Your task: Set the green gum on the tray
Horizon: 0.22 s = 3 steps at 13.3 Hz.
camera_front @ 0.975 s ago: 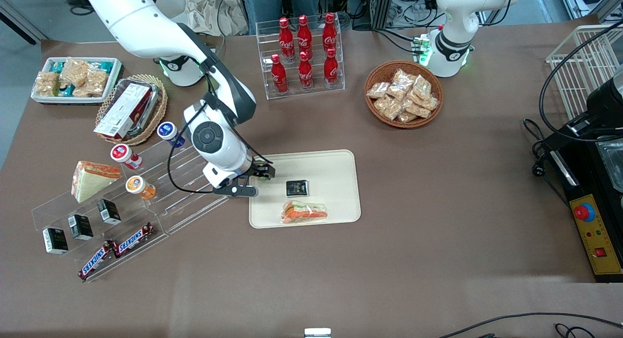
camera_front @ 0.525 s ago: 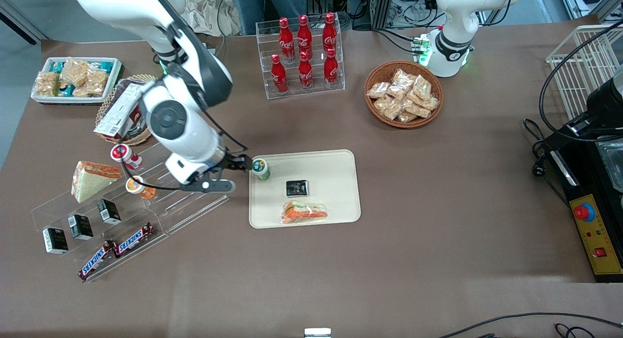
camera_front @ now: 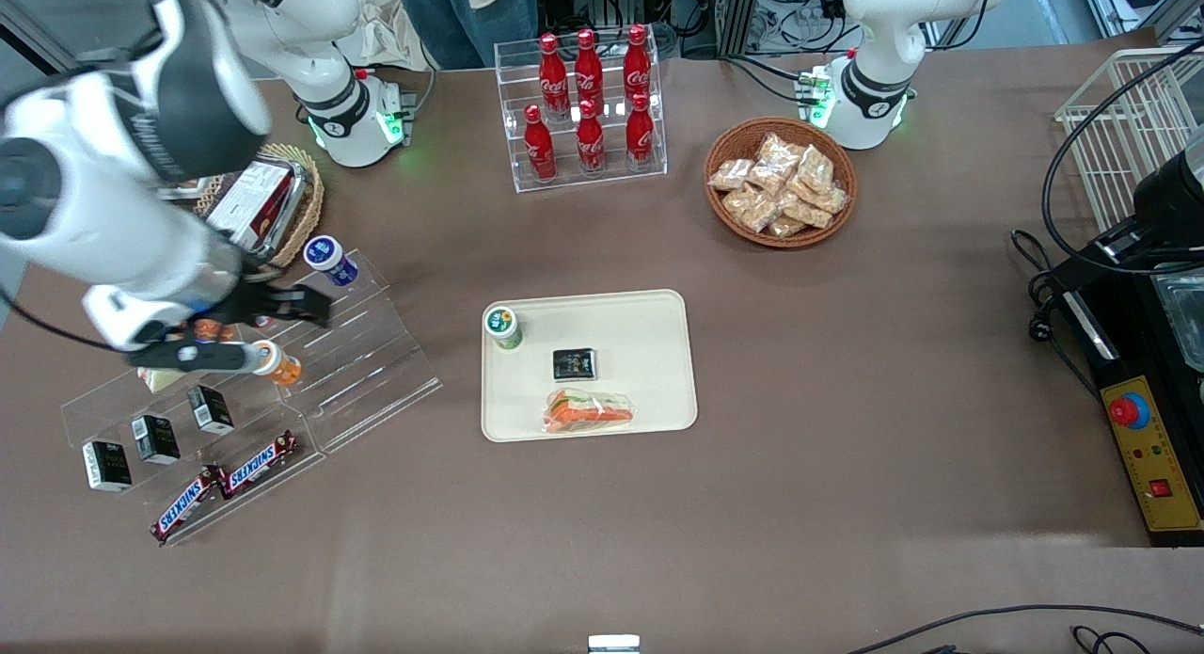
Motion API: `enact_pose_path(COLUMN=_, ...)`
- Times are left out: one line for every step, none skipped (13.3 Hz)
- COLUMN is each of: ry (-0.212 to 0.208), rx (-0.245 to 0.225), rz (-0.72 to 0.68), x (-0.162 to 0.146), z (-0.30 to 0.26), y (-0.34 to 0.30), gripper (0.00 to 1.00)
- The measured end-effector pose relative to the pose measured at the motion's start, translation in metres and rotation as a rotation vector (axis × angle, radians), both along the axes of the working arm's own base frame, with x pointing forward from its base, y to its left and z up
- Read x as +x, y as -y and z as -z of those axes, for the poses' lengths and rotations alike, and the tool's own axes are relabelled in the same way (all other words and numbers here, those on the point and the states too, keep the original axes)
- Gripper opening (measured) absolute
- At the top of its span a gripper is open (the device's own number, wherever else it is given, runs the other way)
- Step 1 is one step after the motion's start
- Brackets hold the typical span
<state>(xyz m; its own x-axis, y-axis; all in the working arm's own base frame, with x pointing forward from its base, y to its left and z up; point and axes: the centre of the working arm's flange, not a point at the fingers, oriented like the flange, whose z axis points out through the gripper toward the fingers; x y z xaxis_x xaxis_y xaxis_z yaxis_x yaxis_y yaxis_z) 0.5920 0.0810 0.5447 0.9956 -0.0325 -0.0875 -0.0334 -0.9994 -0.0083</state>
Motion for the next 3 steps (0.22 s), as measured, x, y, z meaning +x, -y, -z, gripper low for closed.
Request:
enact_pose_path(ry=0.005, rx=0.0, rz=-0.013, x=0.003, z=-0.003, y=0.027, gripper=1.0)
enact_pose_path(ry=0.008, rx=-0.001, rz=-0.008, x=0.005, z=-0.005, y=0.047, gripper=1.0)
enact_pose_path(ry=0.007, rx=-0.003, rz=0.001, x=0.005, z=-0.006, y=0.061, gripper=1.0)
